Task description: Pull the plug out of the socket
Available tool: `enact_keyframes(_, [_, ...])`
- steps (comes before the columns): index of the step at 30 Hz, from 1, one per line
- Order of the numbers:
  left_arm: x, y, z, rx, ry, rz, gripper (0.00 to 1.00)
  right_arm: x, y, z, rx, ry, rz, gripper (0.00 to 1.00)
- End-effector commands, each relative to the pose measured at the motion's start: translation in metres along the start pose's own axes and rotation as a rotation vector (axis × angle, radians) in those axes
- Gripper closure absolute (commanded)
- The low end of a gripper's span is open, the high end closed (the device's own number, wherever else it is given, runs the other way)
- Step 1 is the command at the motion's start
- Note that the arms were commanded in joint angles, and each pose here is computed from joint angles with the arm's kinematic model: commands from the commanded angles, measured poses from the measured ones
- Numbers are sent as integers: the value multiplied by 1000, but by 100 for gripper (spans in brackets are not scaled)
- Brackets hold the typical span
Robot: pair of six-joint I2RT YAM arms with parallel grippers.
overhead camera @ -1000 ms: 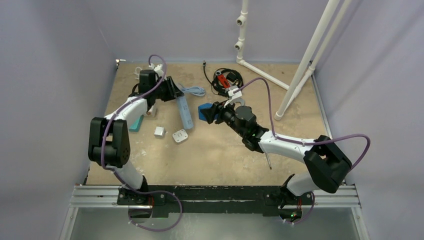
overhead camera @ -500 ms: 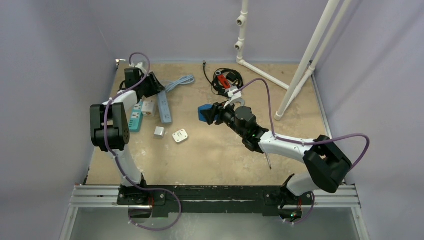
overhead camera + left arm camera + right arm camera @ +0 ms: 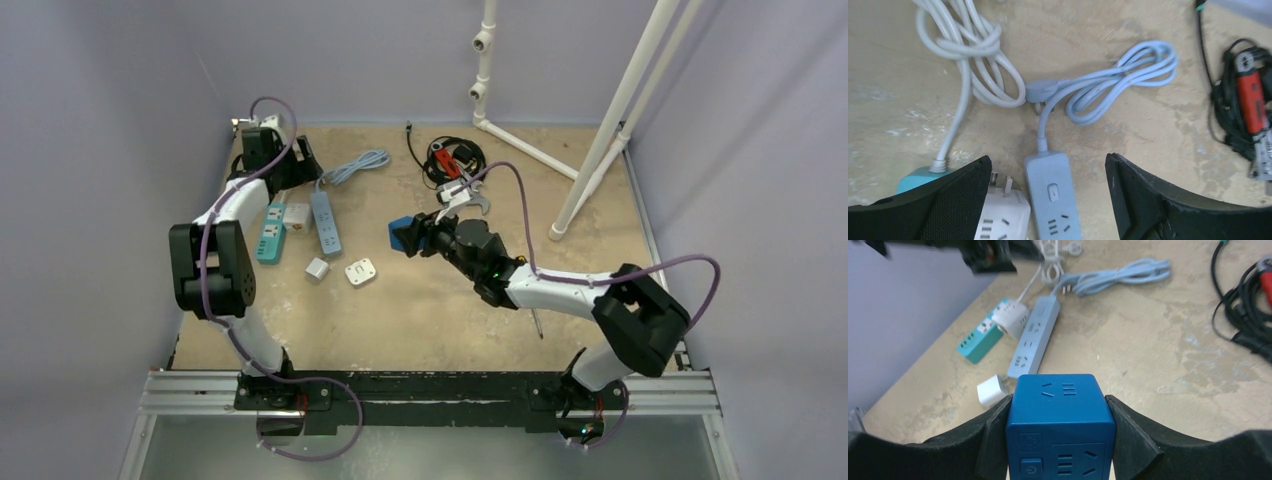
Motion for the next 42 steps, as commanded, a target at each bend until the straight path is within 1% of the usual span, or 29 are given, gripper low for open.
enact_keyframes(1, [-67, -26, 60, 35, -230, -27, 17, 24, 16, 2, -18, -51, -17, 100])
enact_keyframes(5, [-111, -41, 67, 58, -313, -29, 17, 48, 34, -14, -38, -13, -18, 100])
enact_keyframes(9, [-142, -49, 54, 89, -328, -16, 17, 70, 41, -30, -58, 11, -76, 100])
enact_keyframes(13, [-154, -61, 32, 152, -288, -24, 18, 96, 38, -37, -67, 20, -145, 100])
enact_keyframes(15, [-158, -59, 23, 169, -266, -17, 18, 110, 37, -45, -87, 34, -163, 100])
enact_keyframes(17, [-162, -53, 16, 179, -256, 13, 18, 121, 36, -51, -107, 54, -183, 97])
enact_keyframes(19, [-166, -51, 12, 186, -254, 23, 18, 129, 36, -57, -122, 68, -191, 89])
enact_keyframes(20, [-168, -50, 10, 187, -256, 23, 18, 132, 36, -58, -124, 70, -191, 83])
enact_keyframes(23, [-173, -50, 8, 187, -263, 21, 18, 135, 39, -63, -128, 91, -170, 59])
enact_keyframes(24, [-173, -48, 8, 183, -266, 41, 18, 137, 41, -64, -128, 95, -157, 52])
enact_keyframes(27, [-175, -45, 7, 175, -264, 57, 17, 140, 46, -64, -132, 101, -122, 34])
enact_keyframes(28, [-175, -45, 7, 175, -263, 57, 17, 140, 47, -63, -131, 101, -113, 26])
enact_keyframes(31, [-176, -45, 7, 173, -266, 61, 17, 139, 51, -61, -135, 103, -85, 11])
enact_keyframes(34, [-177, -45, 7, 174, -270, 62, 16, 135, 55, -54, -138, 91, -64, 2])
enact_keyframes(37, [-179, -45, 5, 179, -268, 61, 16, 128, 59, -41, -134, 76, -56, 1])
enact_keyframes(42, [-189, -42, -3, 187, -280, 58, 16, 99, 61, 4, -109, 12, -43, 1])
Point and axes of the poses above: each gripper's point midway between its finger pads, its own x axis out along the fingers, its own y axis along the line the jaws close on, z = x × y, the point moved 5 cm from there along -x, back along the fingers, and after that the axes turned 2 degrees about x, right-handed, at the moved point
